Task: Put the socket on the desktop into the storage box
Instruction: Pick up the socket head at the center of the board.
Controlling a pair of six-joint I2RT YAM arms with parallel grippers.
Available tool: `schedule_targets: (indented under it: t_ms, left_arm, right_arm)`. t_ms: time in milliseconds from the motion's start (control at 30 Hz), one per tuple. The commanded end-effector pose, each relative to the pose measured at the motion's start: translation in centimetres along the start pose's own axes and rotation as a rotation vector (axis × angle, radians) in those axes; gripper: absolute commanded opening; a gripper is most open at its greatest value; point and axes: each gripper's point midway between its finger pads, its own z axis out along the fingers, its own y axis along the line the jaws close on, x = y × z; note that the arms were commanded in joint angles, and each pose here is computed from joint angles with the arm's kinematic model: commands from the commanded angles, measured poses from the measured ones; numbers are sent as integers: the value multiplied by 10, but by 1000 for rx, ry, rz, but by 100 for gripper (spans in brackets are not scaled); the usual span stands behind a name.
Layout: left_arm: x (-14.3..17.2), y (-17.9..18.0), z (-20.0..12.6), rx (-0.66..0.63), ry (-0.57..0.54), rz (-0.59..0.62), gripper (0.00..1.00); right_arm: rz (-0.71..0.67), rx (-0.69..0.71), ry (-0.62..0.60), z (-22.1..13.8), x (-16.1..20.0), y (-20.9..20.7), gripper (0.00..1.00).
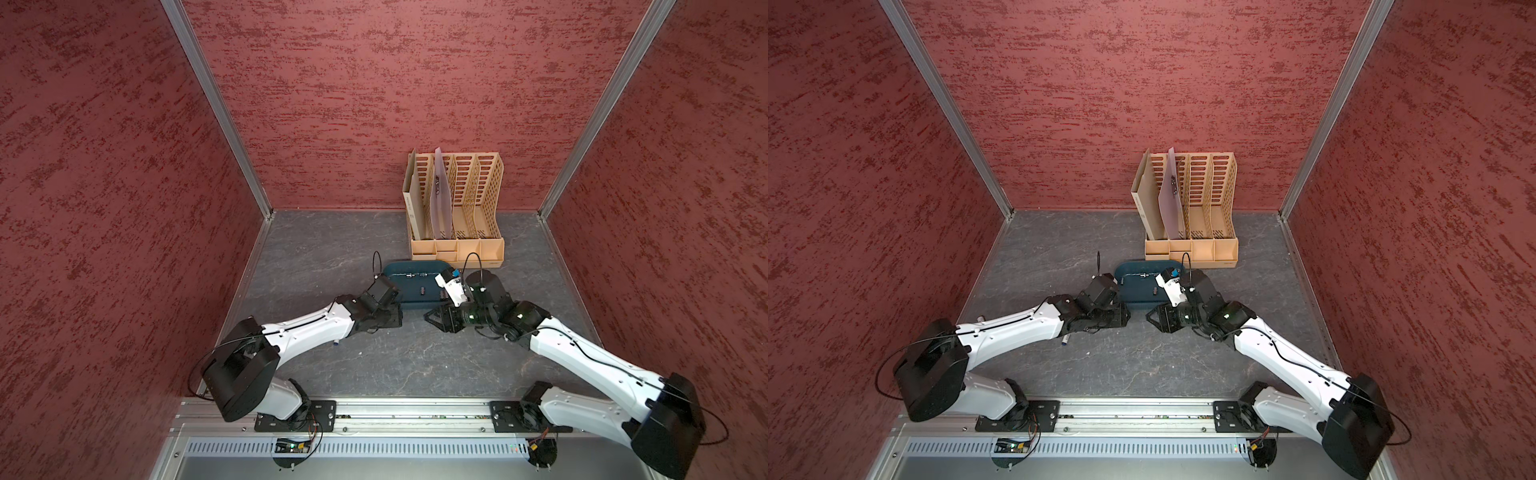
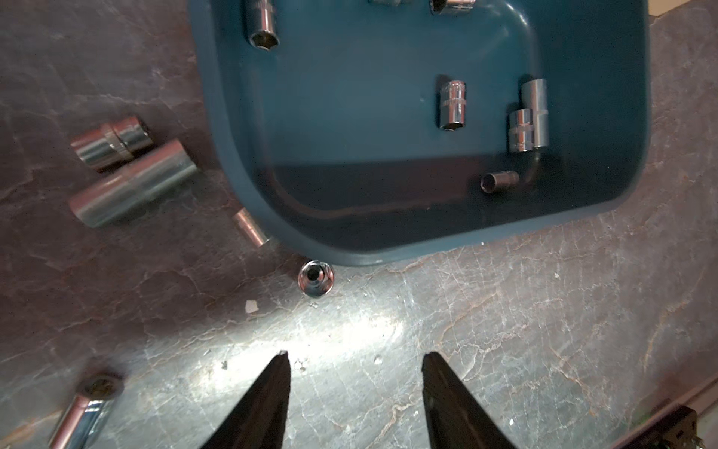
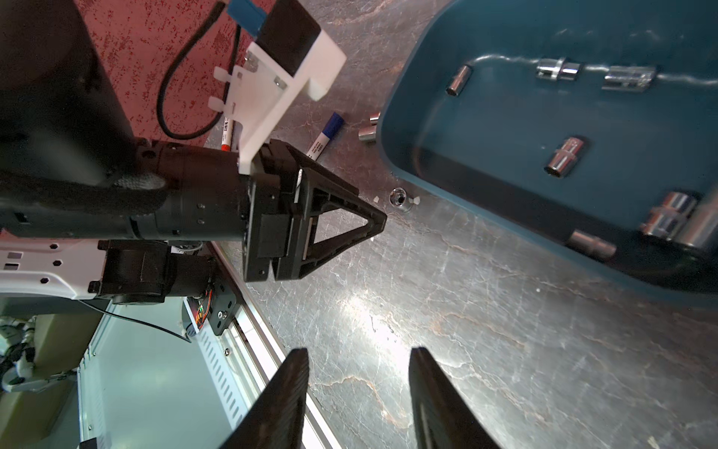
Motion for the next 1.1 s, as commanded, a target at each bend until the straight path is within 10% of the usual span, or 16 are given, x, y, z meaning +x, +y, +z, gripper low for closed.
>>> schedule_targets:
  t_ms: [0, 1067]
  left_arm:
    - [-3, 9, 11, -52, -33, -11, 55]
    - [-5, 12, 58, -159, -12, 13, 39]
  right_arm:
    - [-8, -19, -5, 1, 0, 5, 47]
    - [6, -25, 14, 5, 16, 0, 47]
